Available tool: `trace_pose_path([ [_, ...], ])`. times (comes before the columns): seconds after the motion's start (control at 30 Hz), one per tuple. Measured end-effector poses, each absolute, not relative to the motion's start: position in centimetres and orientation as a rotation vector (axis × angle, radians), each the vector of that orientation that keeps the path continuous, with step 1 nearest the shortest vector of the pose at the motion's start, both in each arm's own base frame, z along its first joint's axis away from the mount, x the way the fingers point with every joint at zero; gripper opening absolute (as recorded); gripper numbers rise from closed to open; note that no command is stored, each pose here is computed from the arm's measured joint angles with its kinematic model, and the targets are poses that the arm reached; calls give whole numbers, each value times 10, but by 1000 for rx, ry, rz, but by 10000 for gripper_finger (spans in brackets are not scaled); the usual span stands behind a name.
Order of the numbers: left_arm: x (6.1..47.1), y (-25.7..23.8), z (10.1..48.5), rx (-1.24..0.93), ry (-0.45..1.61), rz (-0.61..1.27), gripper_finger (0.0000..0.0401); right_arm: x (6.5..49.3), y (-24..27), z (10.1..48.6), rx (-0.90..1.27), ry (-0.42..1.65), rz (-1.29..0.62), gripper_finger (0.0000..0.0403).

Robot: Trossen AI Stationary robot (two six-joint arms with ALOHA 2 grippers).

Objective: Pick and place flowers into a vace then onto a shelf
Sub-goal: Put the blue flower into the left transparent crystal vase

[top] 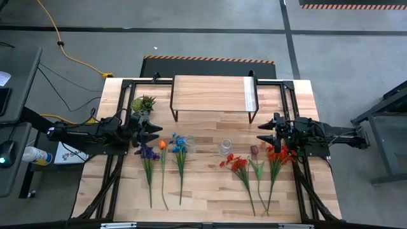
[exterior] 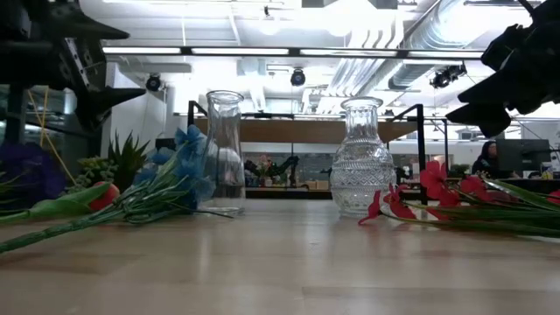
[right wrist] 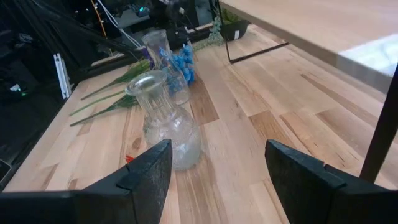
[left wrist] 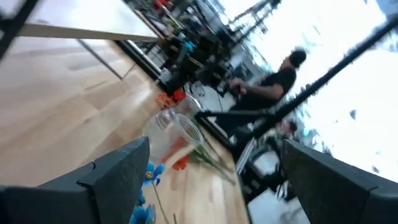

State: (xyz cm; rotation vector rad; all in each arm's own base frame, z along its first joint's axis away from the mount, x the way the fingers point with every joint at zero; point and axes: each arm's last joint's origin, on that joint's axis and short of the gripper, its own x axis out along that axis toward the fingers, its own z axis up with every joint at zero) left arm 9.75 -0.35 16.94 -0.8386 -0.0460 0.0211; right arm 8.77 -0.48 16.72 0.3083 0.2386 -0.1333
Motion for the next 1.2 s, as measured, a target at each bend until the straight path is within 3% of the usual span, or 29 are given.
trace_pose_path([
  [0.17,97,-1,175,-932,-131,71,395,90,-5,181,313,88,-110,248],
  [0.73,78,3,236,-889,-342,92,395,73,-4,247,308,-616,17,248],
  [1.2,71,-1,254,-919,-329,-88,395,62,-3,261,352,-796,71,248],
])
